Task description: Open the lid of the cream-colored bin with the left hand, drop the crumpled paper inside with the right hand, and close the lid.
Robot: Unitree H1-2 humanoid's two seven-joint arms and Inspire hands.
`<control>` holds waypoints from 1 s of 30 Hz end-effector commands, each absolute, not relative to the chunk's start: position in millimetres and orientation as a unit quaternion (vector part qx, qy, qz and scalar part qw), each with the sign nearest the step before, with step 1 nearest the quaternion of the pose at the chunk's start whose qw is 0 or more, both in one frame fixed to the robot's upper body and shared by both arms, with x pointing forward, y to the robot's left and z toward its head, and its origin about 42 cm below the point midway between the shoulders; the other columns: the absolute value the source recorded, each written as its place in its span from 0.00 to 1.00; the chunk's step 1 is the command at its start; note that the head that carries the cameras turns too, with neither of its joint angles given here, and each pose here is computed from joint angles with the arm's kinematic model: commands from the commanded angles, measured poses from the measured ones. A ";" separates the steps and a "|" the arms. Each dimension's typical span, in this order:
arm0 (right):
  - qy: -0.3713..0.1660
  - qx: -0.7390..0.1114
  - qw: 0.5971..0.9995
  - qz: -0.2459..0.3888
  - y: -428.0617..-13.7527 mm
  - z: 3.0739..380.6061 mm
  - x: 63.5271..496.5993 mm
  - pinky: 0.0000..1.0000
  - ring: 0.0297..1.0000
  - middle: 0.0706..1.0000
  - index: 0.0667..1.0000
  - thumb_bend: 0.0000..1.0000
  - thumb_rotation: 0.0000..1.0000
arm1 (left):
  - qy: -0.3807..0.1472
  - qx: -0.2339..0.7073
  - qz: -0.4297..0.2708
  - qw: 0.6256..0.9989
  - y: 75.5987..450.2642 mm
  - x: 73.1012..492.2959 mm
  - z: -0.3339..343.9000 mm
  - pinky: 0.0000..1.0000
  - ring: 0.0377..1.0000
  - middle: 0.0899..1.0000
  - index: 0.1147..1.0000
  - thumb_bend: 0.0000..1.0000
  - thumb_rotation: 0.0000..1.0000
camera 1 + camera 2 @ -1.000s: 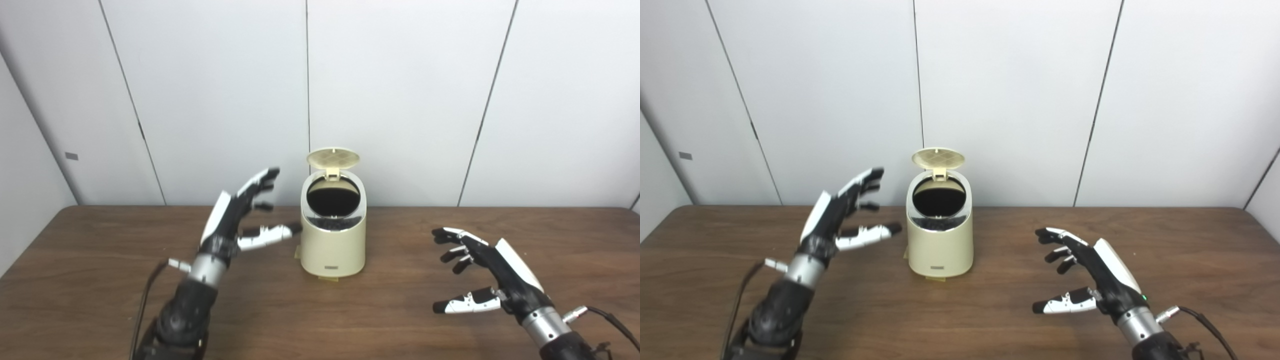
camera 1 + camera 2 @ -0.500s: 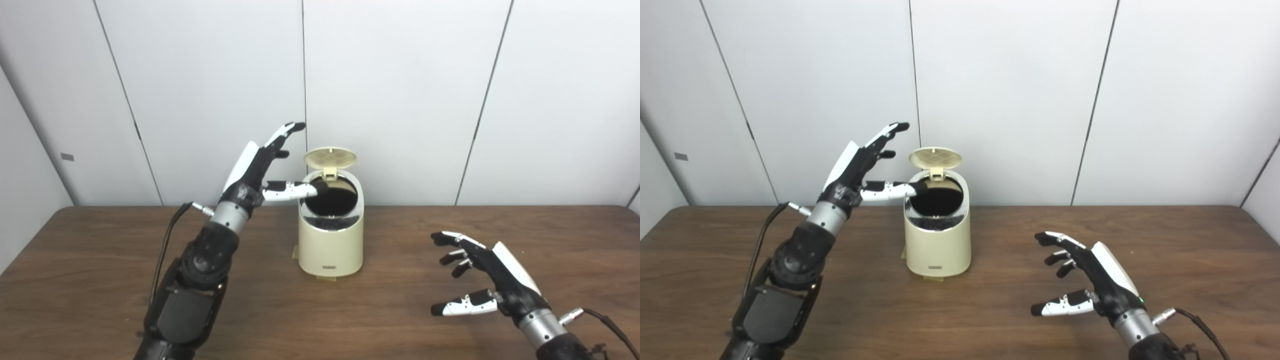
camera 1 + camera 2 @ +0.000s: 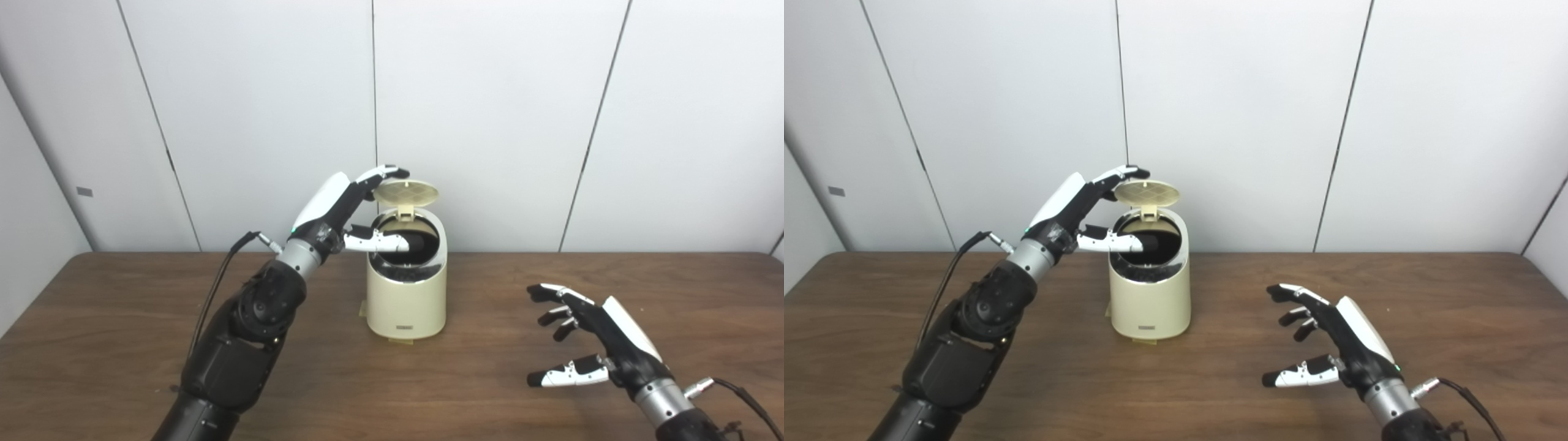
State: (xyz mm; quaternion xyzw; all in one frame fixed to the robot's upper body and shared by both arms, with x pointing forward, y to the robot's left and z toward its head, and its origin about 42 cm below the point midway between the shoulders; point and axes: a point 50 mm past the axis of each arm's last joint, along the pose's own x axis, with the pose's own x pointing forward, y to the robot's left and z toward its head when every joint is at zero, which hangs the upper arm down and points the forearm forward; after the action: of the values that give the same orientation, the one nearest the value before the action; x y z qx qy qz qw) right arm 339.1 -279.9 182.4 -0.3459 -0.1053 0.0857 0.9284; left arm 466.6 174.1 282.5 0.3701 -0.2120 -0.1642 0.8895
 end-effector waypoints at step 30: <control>-0.146 -0.353 0.921 0.078 -278.0 199.9 344.7 0.50 0.65 0.80 0.80 0.81 0.08 | -0.296 0.491 -0.189 0.797 179.1 441.7 333.1 0.97 1.00 0.84 0.79 1.00 0.47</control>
State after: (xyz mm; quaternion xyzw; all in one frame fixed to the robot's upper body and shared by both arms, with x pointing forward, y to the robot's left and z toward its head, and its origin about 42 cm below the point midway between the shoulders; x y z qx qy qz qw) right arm 339.0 -277.4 181.5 -0.3501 -0.1055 0.0888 0.9265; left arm 442.6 179.3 306.7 0.4815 -0.2541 -0.2002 0.8146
